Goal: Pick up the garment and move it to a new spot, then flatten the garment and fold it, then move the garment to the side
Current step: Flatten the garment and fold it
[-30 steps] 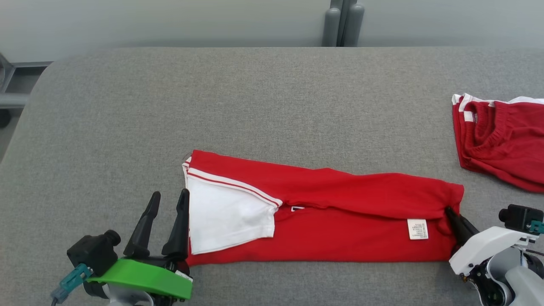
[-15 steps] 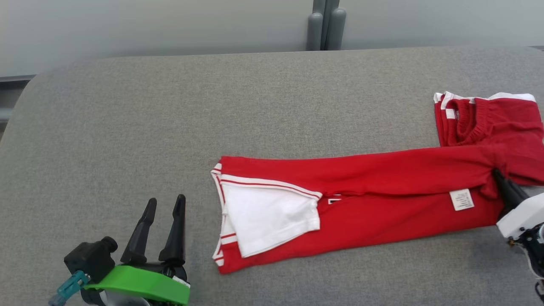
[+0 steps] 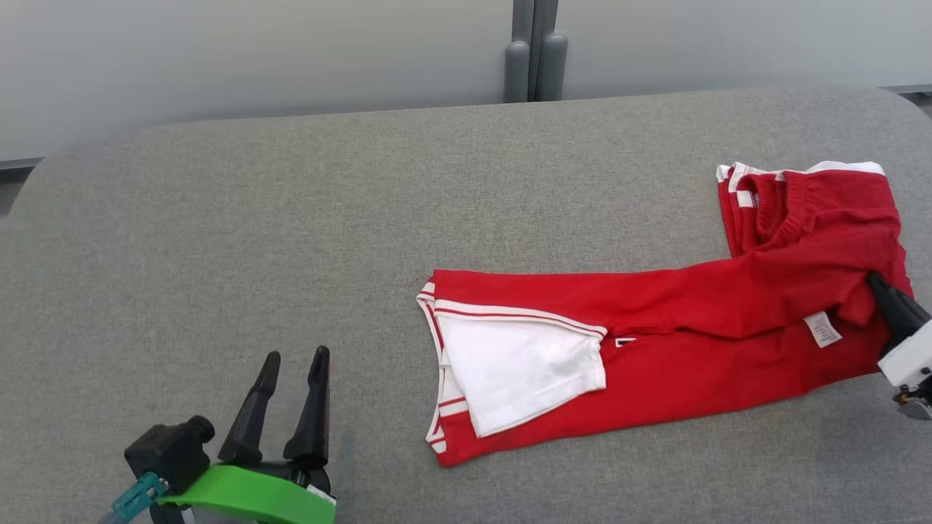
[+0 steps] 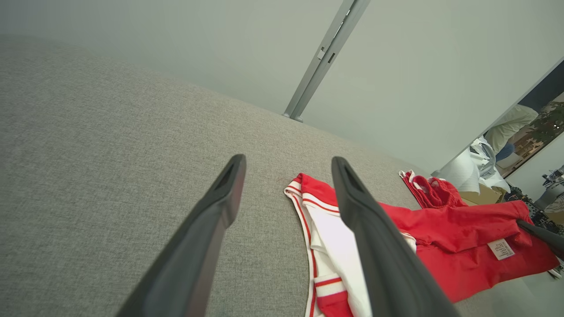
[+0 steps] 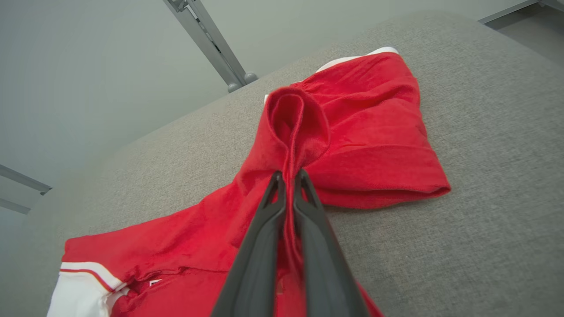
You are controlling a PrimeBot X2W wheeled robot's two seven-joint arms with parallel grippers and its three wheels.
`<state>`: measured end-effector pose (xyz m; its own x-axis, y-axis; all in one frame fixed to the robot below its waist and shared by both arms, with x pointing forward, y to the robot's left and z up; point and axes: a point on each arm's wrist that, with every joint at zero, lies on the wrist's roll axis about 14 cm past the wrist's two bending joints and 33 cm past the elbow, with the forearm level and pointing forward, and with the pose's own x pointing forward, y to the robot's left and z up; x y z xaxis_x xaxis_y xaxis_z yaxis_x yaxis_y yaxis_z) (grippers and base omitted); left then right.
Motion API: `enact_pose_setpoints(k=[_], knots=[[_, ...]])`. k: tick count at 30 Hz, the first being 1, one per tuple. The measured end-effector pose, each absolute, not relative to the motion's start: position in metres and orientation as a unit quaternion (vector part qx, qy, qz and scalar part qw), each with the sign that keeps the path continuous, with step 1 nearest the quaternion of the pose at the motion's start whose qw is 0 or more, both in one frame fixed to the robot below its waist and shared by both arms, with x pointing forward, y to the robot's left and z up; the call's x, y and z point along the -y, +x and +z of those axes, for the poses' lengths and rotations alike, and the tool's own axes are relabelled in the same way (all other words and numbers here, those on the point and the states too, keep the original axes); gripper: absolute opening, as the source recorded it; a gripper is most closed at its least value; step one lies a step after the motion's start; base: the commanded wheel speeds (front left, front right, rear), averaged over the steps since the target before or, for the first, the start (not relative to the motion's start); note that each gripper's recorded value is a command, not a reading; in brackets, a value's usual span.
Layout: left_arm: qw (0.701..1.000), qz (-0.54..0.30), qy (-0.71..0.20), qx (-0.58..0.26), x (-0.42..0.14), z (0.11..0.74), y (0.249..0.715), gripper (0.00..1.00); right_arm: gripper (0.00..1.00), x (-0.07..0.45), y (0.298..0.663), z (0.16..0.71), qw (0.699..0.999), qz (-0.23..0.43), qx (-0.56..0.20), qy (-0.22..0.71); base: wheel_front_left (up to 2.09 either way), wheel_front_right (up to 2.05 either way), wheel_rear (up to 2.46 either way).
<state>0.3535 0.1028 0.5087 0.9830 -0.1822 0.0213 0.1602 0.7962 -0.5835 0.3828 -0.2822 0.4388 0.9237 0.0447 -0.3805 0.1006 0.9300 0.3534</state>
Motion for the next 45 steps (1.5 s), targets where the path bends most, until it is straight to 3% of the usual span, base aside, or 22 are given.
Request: enact_pose_setpoints(k=[12, 26, 35, 45], knots=[[0.947, -0.102, -0.305, -0.010, -0.097, 0.515, 0.344, 1.00, 0.00, 0.166, 0.387, 0.477, 0.917, 0.144, -0.204, 0.310, 0.00, 0.00, 0.00], [0.948, -0.074, -0.310, 0.012, -0.113, 0.522, 0.333, 1.00, 0.00, 0.068, 0.360, 0.479, 0.864, 0.281, -0.279, 0.312, 0.00, 0.00, 0.00], [0.949, -0.036, -0.310, 0.029, -0.136, 0.525, 0.321, 1.00, 0.00, 0.017, 0.349, 0.460, 0.835, 0.314, -0.337, 0.301, 0.00, 0.00, 0.00], [0.949, 0.008, -0.314, 0.040, -0.159, 0.523, 0.308, 1.00, 0.00, -0.013, 0.367, 0.444, 0.836, 0.313, -0.372, 0.256, 0.00, 0.00, 0.00]])
